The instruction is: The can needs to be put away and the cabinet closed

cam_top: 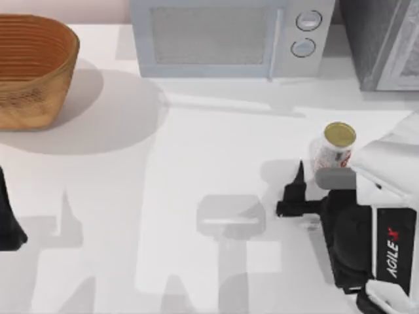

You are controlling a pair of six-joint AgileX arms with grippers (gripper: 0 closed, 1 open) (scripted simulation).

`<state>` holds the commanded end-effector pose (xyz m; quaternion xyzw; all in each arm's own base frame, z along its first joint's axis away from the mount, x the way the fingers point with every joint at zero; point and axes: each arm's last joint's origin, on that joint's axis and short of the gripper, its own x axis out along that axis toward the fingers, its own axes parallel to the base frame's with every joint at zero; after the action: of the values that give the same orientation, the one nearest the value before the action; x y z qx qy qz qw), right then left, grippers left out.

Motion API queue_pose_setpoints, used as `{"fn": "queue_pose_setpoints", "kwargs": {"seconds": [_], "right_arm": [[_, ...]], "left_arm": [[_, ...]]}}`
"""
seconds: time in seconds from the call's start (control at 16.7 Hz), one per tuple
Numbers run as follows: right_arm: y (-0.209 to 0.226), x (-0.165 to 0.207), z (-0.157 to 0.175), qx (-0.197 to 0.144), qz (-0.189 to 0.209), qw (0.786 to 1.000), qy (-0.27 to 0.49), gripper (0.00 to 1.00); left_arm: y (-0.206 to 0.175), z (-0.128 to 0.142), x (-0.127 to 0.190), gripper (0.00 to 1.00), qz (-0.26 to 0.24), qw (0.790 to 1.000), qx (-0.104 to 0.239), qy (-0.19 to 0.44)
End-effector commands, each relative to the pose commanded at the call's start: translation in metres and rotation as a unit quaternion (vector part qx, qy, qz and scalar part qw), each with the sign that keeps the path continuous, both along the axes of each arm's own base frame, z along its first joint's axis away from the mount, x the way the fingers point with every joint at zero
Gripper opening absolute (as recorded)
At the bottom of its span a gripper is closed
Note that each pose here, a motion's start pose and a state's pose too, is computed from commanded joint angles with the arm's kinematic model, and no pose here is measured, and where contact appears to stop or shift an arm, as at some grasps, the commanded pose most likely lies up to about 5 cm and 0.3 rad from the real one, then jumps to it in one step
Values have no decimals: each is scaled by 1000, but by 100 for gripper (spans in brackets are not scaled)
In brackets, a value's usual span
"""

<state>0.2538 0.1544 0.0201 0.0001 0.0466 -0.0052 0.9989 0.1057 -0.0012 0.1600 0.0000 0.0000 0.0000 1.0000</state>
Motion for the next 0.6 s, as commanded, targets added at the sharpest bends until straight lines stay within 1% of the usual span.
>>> {"fn": "queue_pose_setpoints", "kwargs": {"seconds": [0.36, 0.6], "right_arm": [[-4, 20, 2, 1, 0, 1000, 1, 100], [-5, 25, 3, 1, 0, 1000, 1, 100]], "left_arm": [[0, 0, 0, 100, 0, 1000, 0, 0], [0, 0, 0, 100, 0, 1000, 0, 0]]}}
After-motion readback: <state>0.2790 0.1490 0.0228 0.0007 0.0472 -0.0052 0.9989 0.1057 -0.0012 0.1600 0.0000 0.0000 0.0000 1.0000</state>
